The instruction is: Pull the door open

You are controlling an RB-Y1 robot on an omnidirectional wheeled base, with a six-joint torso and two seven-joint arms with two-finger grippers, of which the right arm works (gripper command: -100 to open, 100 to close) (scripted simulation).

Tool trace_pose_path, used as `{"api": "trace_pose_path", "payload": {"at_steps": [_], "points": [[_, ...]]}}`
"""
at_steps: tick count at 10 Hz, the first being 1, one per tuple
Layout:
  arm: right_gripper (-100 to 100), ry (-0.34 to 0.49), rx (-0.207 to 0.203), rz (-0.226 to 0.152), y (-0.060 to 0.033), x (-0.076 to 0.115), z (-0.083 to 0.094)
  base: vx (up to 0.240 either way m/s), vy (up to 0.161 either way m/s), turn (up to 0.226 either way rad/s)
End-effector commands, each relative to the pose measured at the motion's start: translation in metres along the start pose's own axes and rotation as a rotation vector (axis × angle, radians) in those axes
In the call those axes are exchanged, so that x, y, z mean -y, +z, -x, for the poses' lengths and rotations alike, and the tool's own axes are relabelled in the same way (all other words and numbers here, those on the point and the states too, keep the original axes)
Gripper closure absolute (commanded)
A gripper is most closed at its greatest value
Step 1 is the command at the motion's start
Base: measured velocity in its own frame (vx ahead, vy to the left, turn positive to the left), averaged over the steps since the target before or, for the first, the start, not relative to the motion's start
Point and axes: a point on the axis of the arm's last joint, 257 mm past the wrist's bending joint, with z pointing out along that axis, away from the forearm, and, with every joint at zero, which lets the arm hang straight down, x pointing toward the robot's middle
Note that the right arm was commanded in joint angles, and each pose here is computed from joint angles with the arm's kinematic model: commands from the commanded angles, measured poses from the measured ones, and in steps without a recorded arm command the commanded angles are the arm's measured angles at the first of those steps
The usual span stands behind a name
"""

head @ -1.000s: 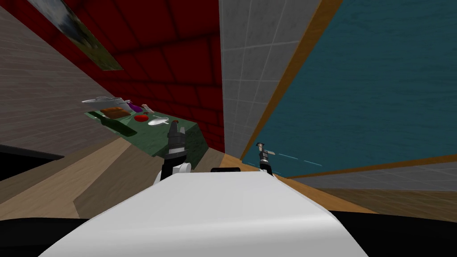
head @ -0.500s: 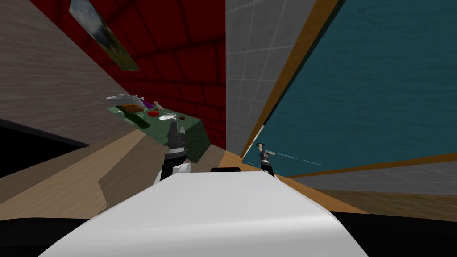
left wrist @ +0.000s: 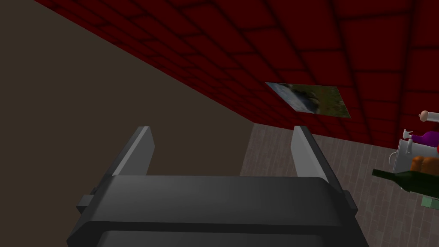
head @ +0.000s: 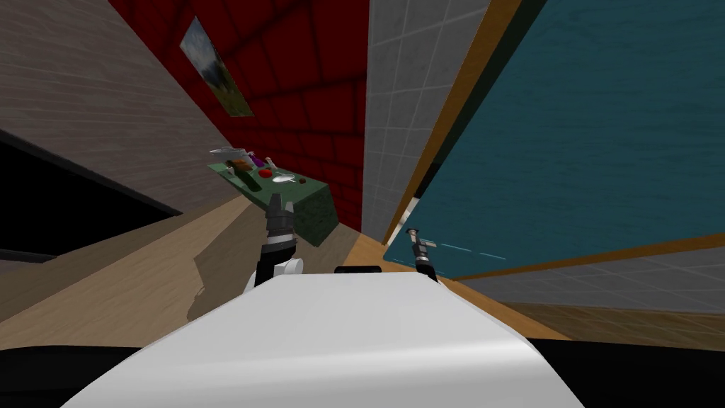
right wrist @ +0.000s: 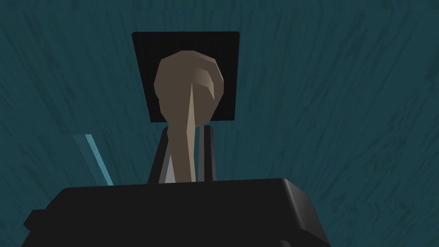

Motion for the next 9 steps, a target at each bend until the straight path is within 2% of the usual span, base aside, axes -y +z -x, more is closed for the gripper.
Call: {"api": "trace_pose_path", "payload": {"at_steps": [1, 2, 3, 4, 9], "points": [[100, 0.001, -0.014, 0.001, -0.0023, -0.001, 0.001, -0.200, -0.032, 0.091], [100, 0.001, -0.012, -0.002, -0.0019, 0.001, -0.001, -0.084, -0.009, 0.024], [100, 0.002, -0.031, -0.005, -0.0094, 0.002, -0.002, -0.128, 0.005, 0.125], [100, 0.001, -0.040, -0.004, -0.0127, 0.002, -0.001, -0.189, -0.041, 0.142], [100, 0.000, -0.106, 0.001, -0.0364, -0.001, 0.002, -0.243, -0.040, 0.140]]}}
